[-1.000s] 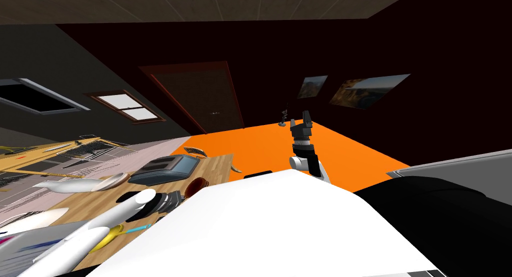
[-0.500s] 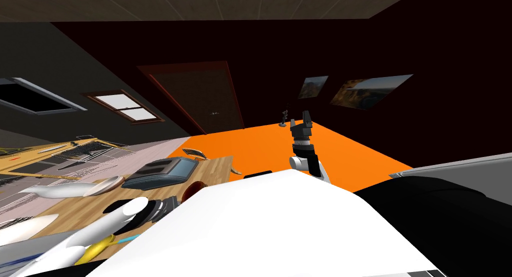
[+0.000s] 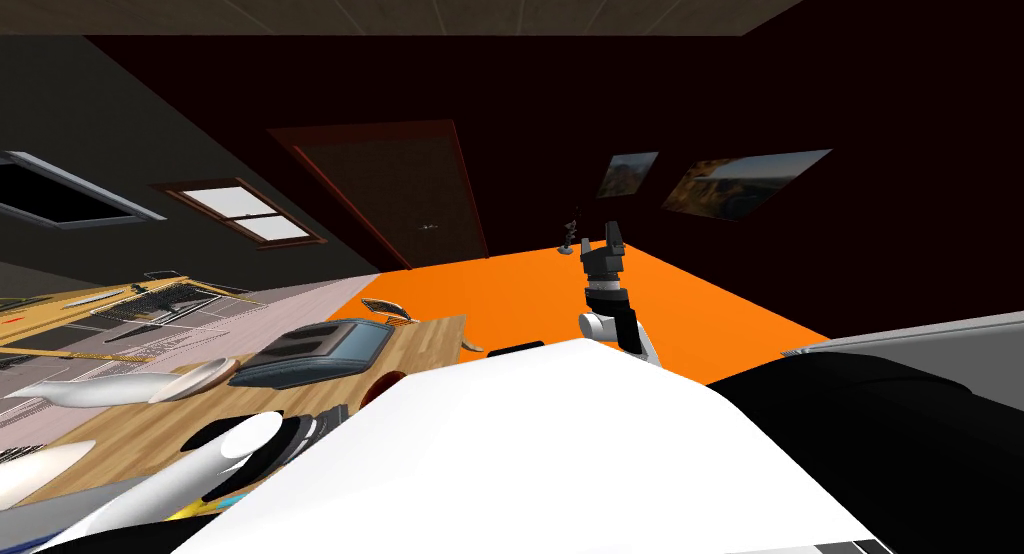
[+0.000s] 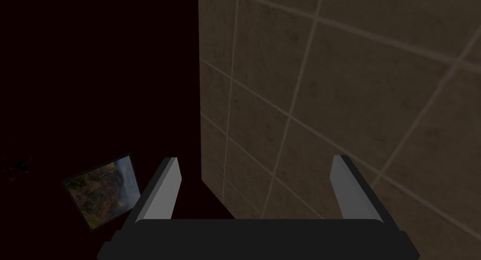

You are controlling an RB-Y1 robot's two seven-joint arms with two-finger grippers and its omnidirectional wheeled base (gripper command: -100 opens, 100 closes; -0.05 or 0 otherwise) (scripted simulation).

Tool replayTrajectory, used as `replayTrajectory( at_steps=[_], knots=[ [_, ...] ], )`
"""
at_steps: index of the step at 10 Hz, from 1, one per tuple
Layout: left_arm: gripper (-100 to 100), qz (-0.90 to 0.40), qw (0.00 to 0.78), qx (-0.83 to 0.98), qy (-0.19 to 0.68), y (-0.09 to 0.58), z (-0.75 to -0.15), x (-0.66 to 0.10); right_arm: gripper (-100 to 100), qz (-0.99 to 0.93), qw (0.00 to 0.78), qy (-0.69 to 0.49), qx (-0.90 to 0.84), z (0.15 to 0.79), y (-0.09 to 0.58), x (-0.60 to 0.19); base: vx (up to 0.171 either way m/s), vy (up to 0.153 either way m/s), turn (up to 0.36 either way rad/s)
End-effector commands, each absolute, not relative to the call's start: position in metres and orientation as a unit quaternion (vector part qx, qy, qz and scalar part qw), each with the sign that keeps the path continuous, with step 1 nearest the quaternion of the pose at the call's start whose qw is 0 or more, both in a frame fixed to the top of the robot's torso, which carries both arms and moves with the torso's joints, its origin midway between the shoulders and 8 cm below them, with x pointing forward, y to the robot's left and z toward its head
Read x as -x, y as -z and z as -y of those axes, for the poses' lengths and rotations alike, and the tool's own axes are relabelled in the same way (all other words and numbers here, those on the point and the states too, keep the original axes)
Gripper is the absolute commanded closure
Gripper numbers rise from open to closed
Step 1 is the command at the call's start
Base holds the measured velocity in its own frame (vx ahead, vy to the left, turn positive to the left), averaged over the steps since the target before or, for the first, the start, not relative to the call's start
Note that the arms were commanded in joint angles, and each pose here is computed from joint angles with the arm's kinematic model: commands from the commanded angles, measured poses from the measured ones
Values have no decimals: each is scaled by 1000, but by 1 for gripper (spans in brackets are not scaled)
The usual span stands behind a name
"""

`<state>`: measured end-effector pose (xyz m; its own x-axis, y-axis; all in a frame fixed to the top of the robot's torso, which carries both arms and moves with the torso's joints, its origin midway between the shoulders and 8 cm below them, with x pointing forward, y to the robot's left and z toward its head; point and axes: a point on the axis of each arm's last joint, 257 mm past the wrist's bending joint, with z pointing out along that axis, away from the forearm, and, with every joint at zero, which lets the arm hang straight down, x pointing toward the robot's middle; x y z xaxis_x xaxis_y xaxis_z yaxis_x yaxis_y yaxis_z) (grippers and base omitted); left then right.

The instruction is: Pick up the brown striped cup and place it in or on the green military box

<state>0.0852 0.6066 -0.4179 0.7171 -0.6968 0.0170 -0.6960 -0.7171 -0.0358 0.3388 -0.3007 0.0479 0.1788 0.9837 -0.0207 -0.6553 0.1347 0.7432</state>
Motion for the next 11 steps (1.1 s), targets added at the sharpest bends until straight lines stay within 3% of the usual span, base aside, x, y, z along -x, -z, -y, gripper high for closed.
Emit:
replayTrajectory(
  at_steps=[1,6,7,8,11],
  knots=[
    [100,-374,7,927,9,417,-602,-71,0,-268,704,-582,-306,301,-48,-339,70,4,-11],
    [100,-371,-4,929,8,417,-591,-54,0,-268,704,-582,-306,301,-48,-339,45,5,-2],
    [0,-371,-4,929,7,418,-591,-53,0,-268,704,-582,-306,301,-48,-339,0,0,0],
    [100,-366,-4,931,0,415,-599,-51,0,-268,704,-582,-306,301,-48,-339,-29,-36,-36],
    [100,-356,-3,935,-9,411,-613,-48,0,-268,704,-582,-306,301,-48,-339,-60,-51,-22]
  ],
)
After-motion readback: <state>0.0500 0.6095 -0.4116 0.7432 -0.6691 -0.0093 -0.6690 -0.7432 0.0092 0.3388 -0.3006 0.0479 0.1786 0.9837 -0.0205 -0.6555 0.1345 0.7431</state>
